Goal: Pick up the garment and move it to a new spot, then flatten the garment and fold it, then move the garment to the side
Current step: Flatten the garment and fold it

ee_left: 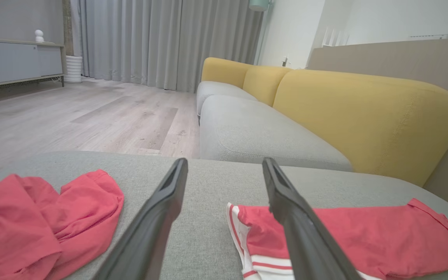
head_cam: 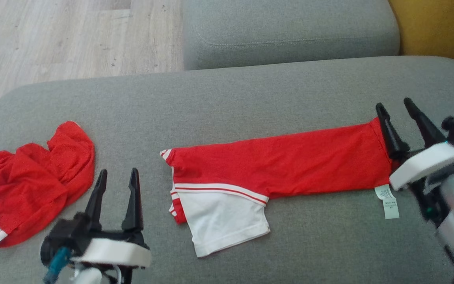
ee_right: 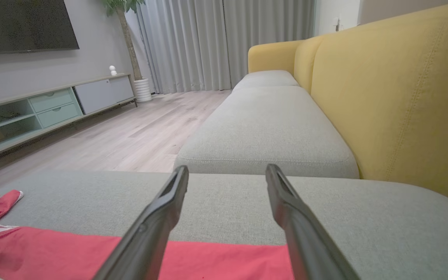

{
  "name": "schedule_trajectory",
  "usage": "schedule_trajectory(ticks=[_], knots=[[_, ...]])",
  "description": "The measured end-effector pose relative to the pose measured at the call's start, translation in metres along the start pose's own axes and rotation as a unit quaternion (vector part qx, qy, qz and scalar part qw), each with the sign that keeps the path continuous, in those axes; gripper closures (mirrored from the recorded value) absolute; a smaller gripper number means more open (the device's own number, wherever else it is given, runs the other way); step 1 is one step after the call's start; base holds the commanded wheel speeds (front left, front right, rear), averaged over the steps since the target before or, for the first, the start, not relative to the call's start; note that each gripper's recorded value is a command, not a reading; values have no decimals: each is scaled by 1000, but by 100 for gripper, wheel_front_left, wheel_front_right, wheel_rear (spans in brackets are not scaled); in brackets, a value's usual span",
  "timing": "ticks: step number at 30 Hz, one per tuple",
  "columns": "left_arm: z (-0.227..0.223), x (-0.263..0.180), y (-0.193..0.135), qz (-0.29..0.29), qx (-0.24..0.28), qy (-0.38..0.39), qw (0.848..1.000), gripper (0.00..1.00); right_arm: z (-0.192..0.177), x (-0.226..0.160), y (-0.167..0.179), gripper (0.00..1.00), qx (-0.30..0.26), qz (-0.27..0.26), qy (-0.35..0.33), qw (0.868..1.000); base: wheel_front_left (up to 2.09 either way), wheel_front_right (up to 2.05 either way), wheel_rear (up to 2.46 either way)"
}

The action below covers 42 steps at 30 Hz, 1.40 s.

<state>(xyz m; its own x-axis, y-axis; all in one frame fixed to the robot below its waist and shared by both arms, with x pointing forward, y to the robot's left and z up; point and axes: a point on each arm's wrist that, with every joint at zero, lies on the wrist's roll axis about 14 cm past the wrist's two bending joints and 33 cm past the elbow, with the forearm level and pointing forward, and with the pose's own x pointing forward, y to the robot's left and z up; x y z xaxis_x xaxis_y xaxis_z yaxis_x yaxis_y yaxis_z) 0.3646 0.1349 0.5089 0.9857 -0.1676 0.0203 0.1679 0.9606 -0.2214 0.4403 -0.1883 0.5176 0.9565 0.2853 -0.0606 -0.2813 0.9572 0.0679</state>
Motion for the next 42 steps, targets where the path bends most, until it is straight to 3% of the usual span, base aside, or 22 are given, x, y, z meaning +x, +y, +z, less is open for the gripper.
schedule_trajectory(ticks=[3,9,15,19,25,33,42], knots=[[1,-5,0,12,-8,-13,1000,0,-1,-5,10,0,-1,-5,-22,1000,0,0,0],[-8,-13,1,10,-10,-14,1000,0,-41,-32,18,0,8,-34,2,999,0,0,0],[-9,-10,5,6,-6,-17,1000,0,-35,-28,6,0,-16,-51,-5,999,0,0,0],[-16,-3,4,0,-6,-7,1000,0,-51,-27,-13,0,-31,-78,35,996,0,0,0],[-26,9,2,-6,-9,5,1000,0,-77,-17,-53,0,-50,-131,116,983,0,0,0],[-39,22,11,5,-10,24,1000,0,-125,-13,-79,0,-26,-179,215,960,0,0,0],[-51,30,15,6,-11,40,999,0,-154,-5,-70,0,18,-190,251,949,0,0,0]])
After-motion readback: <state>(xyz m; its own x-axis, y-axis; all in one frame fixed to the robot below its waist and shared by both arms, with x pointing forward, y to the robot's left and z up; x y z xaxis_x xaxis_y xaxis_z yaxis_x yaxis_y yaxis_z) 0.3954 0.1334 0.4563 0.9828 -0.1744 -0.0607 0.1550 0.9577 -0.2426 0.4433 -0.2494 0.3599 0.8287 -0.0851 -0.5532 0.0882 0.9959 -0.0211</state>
